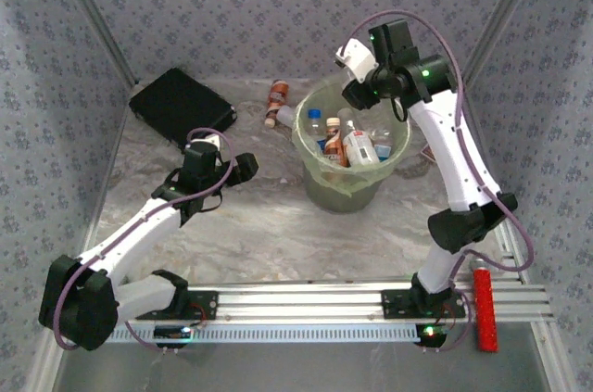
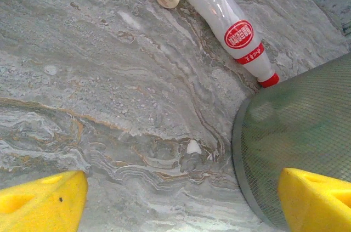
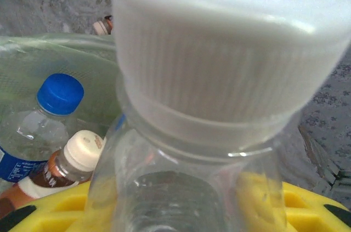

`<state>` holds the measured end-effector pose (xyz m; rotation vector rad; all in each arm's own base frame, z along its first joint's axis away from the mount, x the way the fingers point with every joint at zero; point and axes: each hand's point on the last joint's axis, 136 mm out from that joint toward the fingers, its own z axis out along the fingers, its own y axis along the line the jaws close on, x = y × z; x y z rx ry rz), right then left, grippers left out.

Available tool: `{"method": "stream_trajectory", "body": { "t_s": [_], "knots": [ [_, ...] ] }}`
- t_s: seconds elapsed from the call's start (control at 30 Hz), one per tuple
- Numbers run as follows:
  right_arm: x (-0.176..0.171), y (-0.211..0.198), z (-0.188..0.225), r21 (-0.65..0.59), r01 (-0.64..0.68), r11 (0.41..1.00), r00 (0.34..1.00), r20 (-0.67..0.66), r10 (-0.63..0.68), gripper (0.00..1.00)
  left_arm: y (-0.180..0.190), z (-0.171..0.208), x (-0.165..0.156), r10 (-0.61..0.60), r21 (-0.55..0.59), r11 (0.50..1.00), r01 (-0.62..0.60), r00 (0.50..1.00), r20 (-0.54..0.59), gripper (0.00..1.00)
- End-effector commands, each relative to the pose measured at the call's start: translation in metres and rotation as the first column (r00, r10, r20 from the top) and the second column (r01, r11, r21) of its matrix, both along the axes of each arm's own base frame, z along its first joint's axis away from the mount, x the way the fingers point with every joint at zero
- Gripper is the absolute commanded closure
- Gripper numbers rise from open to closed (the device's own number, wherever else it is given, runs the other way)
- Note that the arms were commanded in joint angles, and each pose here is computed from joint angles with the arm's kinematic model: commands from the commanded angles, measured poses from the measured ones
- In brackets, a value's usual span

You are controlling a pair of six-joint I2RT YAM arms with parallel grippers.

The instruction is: Put the plastic bottles in the bin

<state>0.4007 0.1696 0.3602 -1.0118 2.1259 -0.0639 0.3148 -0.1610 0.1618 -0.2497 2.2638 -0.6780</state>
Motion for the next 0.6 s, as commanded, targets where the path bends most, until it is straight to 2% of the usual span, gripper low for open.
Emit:
{"method": "stream_trajectory", "body": {
  "t_s": [0.0, 0.17, 0.27, 0.43, 0.57],
  "knots": [
    [-0.016, -0.016, -0.046, -0.152, -0.032, 0.988, 0.987, -0.16, 0.008, 0.6, -0.002, 0.001, 0.001, -0.007, -0.025, 1.0, 0.007, 1.0, 0.005, 0.11],
    [-0.021, -0.004, -0.08, -0.161, -0.085, 0.983, 0.958, -0.286, 0.036, 0.6, -0.003, 0.004, 0.003, -0.012, -0.029, 1.0, 0.012, 1.0, 0.008, 0.11],
    [-0.021, 0.004, -0.091, -0.169, -0.101, 0.981, 0.949, -0.313, 0.044, 0.59, -0.002, 0.004, 0.003, -0.01, -0.026, 1.0, 0.01, 1.0, 0.006, 0.11],
    [-0.014, 0.011, -0.071, -0.219, -0.085, 0.972, 0.97, -0.241, 0.03, 0.6, 0.0, 0.003, 0.003, -0.004, -0.025, 1.0, 0.004, 1.0, 0.002, 0.11],
    [-0.025, 0.013, -0.062, -0.278, -0.103, 0.955, 0.965, -0.261, 0.028, 0.59, -0.001, 0.002, 0.004, -0.004, -0.034, 0.999, 0.004, 1.0, 0.004, 0.11]
  ]
}}
